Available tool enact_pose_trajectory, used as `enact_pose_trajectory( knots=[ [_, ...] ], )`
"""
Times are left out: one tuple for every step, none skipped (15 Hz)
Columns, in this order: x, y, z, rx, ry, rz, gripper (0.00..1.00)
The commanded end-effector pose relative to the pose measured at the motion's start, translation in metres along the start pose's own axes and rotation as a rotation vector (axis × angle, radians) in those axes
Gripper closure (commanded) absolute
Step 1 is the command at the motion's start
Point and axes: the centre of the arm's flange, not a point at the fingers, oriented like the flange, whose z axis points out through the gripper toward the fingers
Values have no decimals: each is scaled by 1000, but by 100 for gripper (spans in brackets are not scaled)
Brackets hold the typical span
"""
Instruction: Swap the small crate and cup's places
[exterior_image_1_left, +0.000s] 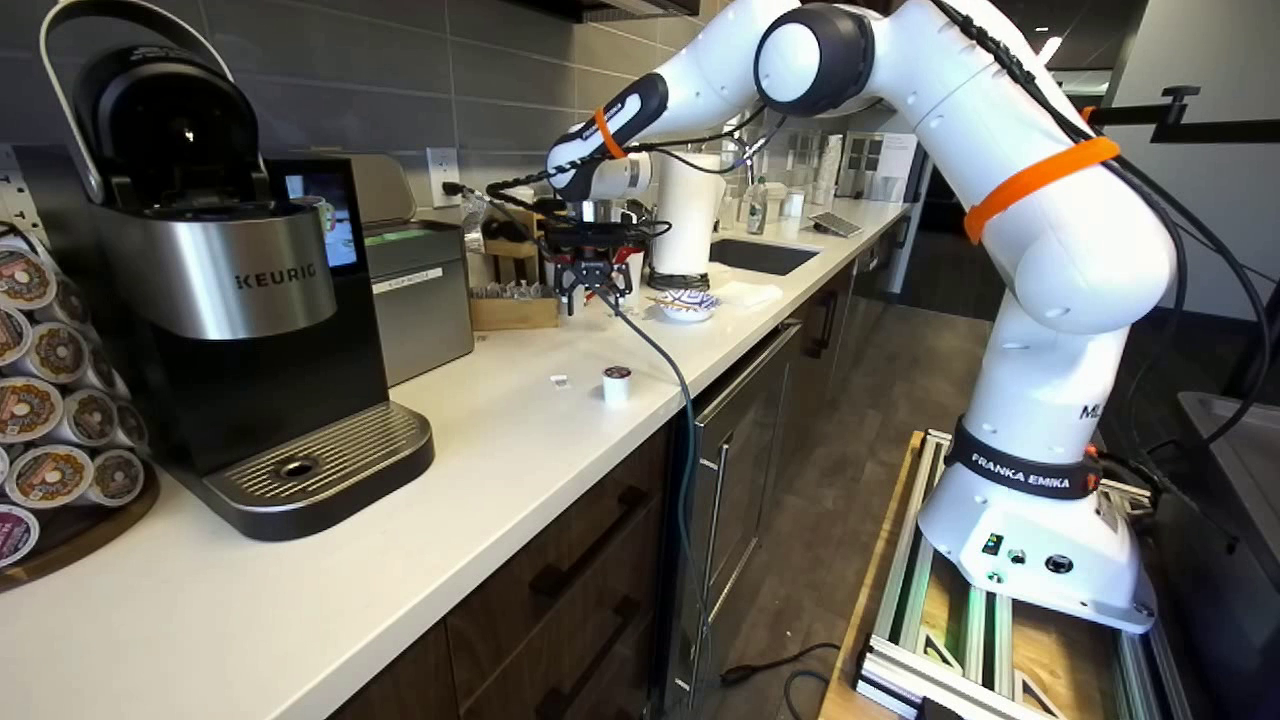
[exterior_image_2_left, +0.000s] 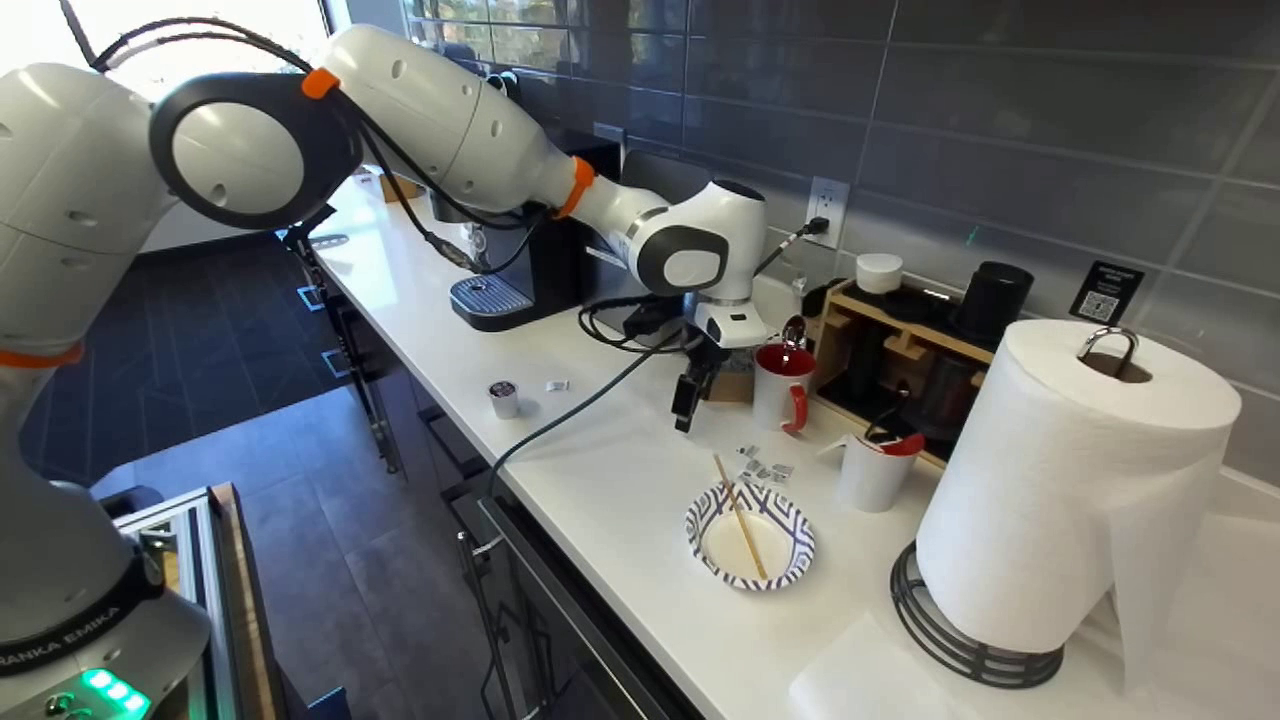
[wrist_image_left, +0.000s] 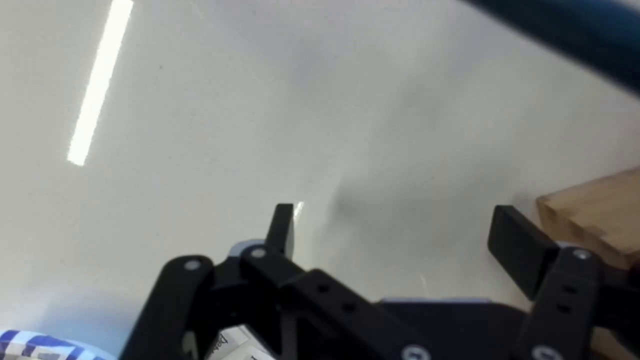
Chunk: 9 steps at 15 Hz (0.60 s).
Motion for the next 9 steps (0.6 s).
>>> enact_pose_trajectory(
  knots=[
    [-2,16,7,26,-4,80,0],
    [-3,21,4,19,-13,80,0],
    [-4,28,-2,23,-9,79,0],
    [-6,35,-10,36,0,80,0],
    [-7,41,-19,49,17,92,0],
    [-8,48,-29,65,37,99,0],
    [-8,53,-38,83,52,103,0],
    [-10,60,-49,104,64,100,0],
    [-11,64,-59,118,66,91,0]
  ],
)
